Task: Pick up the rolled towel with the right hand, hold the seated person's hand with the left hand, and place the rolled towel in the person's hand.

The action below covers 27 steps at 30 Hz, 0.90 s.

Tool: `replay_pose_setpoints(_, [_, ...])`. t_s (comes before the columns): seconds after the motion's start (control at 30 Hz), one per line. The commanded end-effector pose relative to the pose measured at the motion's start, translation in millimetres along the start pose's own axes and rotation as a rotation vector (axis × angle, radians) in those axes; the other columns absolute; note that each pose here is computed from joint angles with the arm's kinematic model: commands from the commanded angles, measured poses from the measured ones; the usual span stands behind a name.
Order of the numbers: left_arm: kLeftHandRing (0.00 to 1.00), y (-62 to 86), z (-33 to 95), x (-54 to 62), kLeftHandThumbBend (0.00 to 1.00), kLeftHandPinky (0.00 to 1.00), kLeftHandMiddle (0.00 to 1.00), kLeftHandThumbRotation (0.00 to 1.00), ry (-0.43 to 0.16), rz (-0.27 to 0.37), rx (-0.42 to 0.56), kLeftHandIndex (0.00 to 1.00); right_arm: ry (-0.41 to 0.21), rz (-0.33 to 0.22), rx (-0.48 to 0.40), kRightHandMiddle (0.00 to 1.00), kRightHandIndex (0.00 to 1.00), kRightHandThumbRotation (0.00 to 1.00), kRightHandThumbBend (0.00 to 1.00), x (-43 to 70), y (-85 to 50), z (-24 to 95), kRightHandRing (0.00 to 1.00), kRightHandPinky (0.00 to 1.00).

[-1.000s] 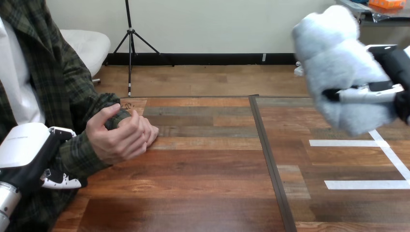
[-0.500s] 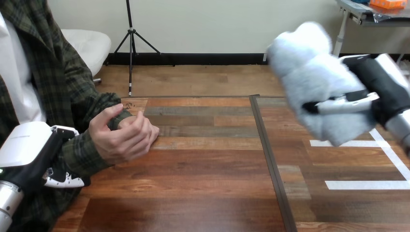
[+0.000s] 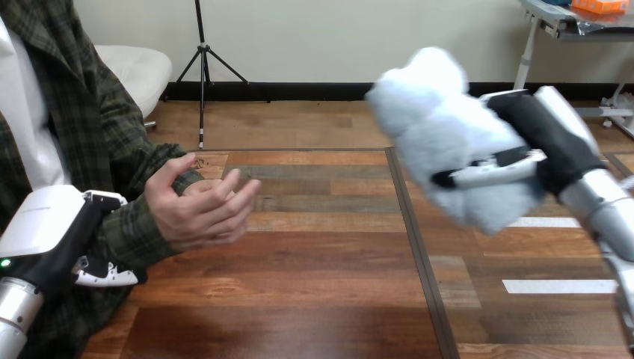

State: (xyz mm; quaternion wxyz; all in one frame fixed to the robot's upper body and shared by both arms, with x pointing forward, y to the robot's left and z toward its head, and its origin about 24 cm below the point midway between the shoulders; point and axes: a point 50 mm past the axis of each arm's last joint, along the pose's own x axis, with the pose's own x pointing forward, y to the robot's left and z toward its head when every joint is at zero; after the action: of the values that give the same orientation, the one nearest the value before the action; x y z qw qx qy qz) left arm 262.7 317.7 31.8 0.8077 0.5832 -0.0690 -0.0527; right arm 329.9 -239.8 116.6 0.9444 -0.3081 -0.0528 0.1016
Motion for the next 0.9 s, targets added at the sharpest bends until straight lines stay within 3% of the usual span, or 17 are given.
replay_pose_setpoints(0.0, [0.29,5.2,25.3,22.6,0.86,0.23,0.39,0.06,-0.112,0.079,-0.077,0.44,-0.123,-0.028,-0.026,0.11,0.10,0.00,0.64,12.5,-2.5,34.0,0.07,0.03])
replay_pose_setpoints(0.87, [0.30,4.4,35.4,24.5,0.88,0.24,0.40,0.02,-0.143,0.082,-0.152,0.45,-0.133,0.046,-0.064,0.14,0.13,0.00,0.70,29.3,28.9,25.4,0.10,0.05])
